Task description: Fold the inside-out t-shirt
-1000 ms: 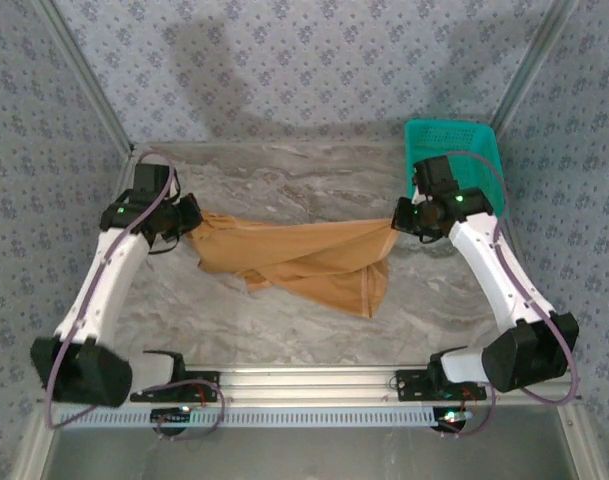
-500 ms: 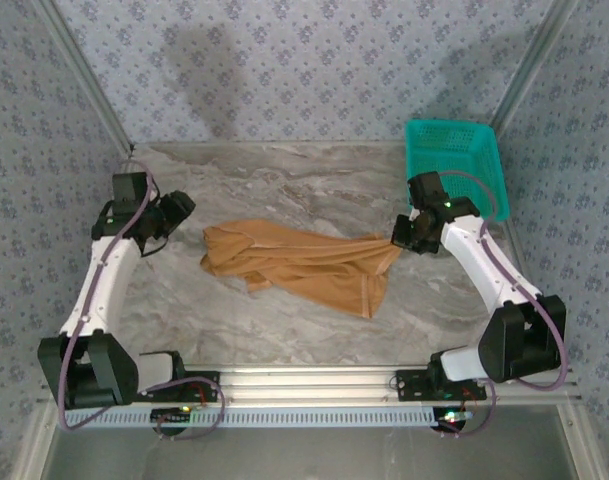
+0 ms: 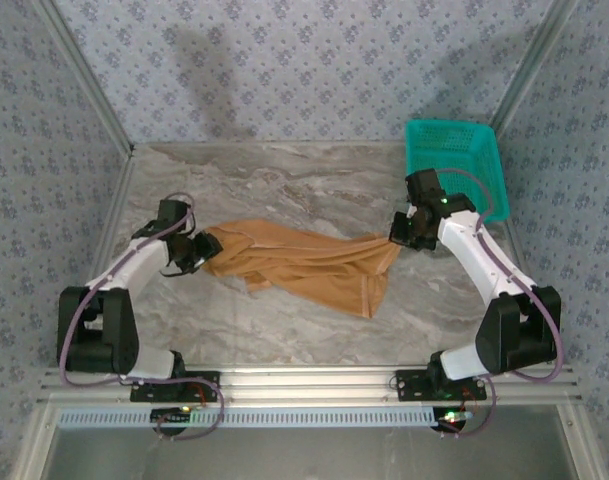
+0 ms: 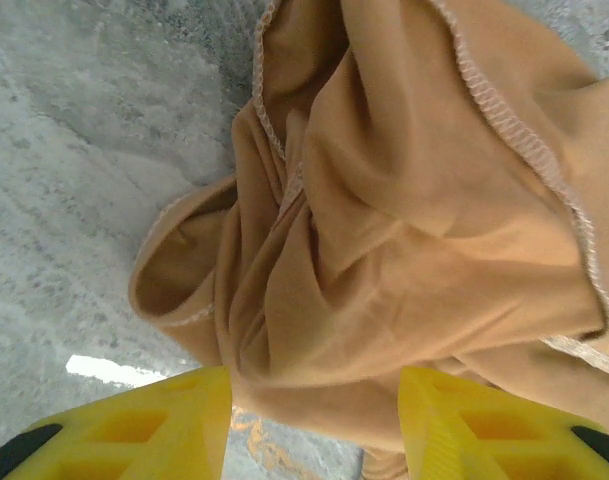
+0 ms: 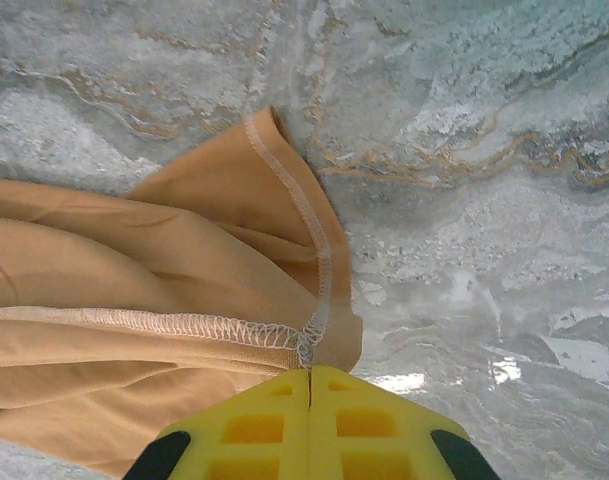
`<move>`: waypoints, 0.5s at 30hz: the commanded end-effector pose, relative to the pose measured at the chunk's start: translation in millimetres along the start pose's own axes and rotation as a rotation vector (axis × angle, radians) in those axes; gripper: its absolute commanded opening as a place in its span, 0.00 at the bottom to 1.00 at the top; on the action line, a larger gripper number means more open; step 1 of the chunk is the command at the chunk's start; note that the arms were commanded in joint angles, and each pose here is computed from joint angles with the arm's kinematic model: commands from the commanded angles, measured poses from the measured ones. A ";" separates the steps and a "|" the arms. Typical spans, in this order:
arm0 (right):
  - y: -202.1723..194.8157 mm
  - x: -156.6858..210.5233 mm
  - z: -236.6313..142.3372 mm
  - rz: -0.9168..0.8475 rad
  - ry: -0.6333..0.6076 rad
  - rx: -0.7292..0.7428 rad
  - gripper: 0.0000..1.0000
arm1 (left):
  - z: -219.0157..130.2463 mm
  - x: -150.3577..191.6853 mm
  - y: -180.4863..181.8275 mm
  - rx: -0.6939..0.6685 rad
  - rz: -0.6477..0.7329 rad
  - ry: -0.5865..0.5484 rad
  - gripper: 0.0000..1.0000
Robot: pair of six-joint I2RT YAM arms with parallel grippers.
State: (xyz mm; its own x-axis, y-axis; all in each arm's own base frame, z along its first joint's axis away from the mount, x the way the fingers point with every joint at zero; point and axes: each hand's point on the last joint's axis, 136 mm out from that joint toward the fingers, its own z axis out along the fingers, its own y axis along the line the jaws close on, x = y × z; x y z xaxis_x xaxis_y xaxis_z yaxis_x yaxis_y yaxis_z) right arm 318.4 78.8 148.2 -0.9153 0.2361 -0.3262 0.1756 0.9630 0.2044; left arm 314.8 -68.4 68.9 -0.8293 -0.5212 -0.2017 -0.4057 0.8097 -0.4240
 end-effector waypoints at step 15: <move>12.6 -32.3 -43.5 -0.030 -0.088 -0.047 0.00 | -128.0 -88.8 -81.1 0.085 0.093 -0.279 0.00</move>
State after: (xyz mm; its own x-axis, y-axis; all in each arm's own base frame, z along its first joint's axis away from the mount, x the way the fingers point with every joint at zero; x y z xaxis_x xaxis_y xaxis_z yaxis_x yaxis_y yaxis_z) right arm 331.3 82.8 179.3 -0.8976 0.2281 -0.3772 0.1445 0.9607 0.2371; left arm 372.1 -64.6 146.8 -0.7938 -0.5054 -0.3383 -0.3481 0.8337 -0.4287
